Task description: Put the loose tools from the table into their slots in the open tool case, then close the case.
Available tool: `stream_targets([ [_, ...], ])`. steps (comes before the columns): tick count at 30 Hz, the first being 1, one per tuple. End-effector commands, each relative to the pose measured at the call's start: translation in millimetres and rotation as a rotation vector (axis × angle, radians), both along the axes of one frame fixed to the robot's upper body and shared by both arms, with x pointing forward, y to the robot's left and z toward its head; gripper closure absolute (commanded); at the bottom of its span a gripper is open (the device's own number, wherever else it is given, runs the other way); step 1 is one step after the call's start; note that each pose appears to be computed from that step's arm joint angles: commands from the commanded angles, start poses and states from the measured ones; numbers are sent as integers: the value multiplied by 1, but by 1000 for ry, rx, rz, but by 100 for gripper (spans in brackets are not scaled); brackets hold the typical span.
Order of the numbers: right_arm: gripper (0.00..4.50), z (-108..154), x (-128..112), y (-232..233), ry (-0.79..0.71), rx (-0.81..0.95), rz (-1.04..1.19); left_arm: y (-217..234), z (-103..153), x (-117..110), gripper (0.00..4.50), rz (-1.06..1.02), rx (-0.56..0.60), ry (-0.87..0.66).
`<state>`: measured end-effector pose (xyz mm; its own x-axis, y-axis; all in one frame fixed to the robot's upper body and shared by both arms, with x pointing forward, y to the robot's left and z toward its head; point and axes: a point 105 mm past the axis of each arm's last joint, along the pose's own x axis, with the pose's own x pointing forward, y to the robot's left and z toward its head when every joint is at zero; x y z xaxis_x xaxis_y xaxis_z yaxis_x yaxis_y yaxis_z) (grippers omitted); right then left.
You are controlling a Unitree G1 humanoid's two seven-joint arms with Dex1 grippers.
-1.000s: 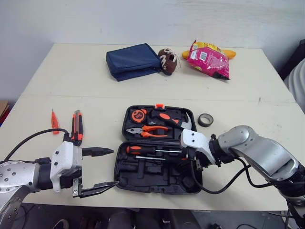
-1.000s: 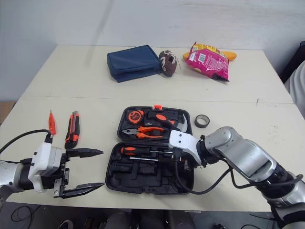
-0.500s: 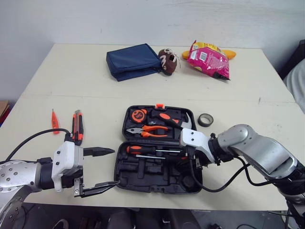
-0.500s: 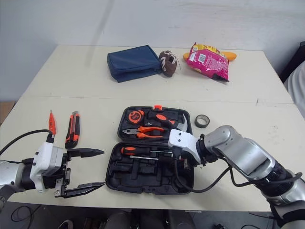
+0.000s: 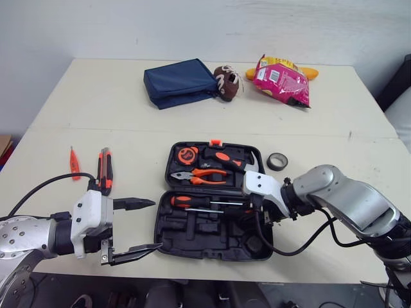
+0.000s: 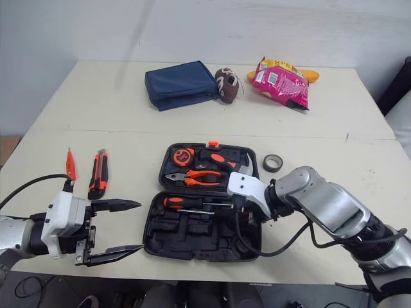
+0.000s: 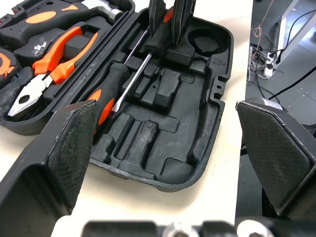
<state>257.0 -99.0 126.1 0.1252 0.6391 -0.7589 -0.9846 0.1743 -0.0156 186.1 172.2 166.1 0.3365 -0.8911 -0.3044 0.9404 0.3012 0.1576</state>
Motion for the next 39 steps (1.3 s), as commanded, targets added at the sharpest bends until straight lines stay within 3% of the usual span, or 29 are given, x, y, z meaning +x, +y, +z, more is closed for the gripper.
stream_targets([
  [1,347,-10,0,-7,22,-41,-33,-6,5,-3,0,-24,-3,-28],
  [7,347,-1,-15,5,63,53,83,-4,5,-4,0,-19,-3,-26],
  [31,347,-2,5,-6,39,12,-38,-6,4,-4,0,-17,-10,-22],
  [39,347,-3,1,-2,46,14,-9,-6,4,-4,0,-16,-8,-23],
])
